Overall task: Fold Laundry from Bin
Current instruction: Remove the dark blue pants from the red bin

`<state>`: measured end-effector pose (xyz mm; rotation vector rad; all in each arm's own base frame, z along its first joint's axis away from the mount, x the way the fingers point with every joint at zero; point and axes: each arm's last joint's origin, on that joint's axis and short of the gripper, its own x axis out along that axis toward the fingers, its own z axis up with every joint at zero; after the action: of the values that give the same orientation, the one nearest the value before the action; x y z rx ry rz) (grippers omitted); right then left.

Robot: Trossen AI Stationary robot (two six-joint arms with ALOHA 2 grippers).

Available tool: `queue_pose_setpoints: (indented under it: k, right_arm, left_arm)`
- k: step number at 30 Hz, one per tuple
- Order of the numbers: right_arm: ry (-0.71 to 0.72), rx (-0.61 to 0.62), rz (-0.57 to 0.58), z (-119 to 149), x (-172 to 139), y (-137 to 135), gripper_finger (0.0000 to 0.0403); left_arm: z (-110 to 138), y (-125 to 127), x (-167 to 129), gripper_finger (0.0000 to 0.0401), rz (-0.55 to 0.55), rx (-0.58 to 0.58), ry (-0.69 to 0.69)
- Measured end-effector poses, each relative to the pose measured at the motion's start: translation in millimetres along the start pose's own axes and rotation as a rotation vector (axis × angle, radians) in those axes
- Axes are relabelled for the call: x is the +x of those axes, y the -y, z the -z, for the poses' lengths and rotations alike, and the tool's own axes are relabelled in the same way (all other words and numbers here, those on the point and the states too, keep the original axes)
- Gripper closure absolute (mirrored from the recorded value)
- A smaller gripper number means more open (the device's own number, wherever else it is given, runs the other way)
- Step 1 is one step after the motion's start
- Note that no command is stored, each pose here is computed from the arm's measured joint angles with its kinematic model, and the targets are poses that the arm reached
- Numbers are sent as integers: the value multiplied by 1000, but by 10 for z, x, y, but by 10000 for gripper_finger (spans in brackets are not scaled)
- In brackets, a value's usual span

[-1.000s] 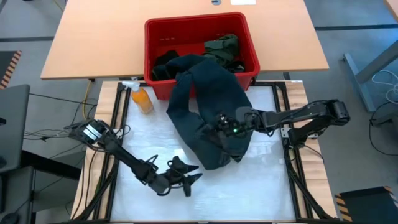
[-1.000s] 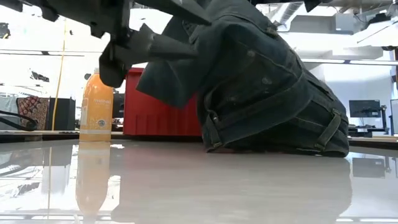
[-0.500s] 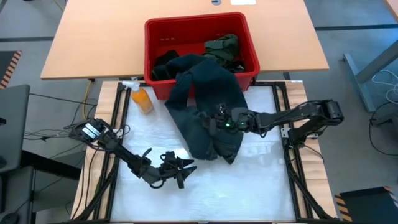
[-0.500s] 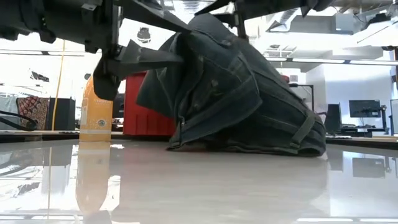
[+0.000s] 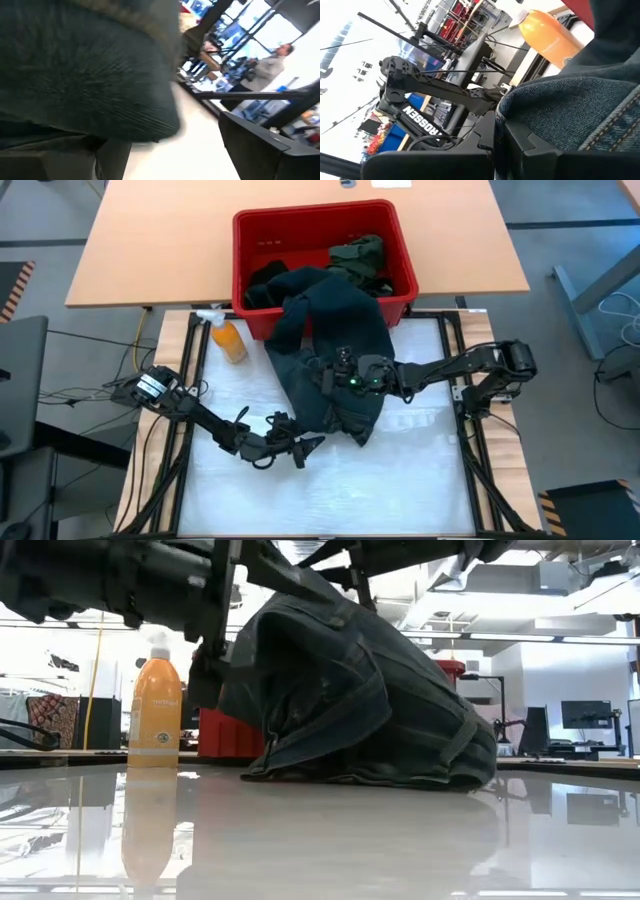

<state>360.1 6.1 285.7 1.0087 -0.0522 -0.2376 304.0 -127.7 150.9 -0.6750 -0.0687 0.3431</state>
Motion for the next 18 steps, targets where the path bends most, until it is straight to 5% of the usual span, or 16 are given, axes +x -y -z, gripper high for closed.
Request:
queue_pose_setpoints:
  k: [10,18]
  right_arm:
    - [-48,-4,-36,22,-34,-67,368]
    - [-59,-84,-83,-25,-137,-193,368]
  left_arm:
    - [-24,-116,51,157,-121,-60,31]
    - [-502,170,-96,365,-24,128,61]
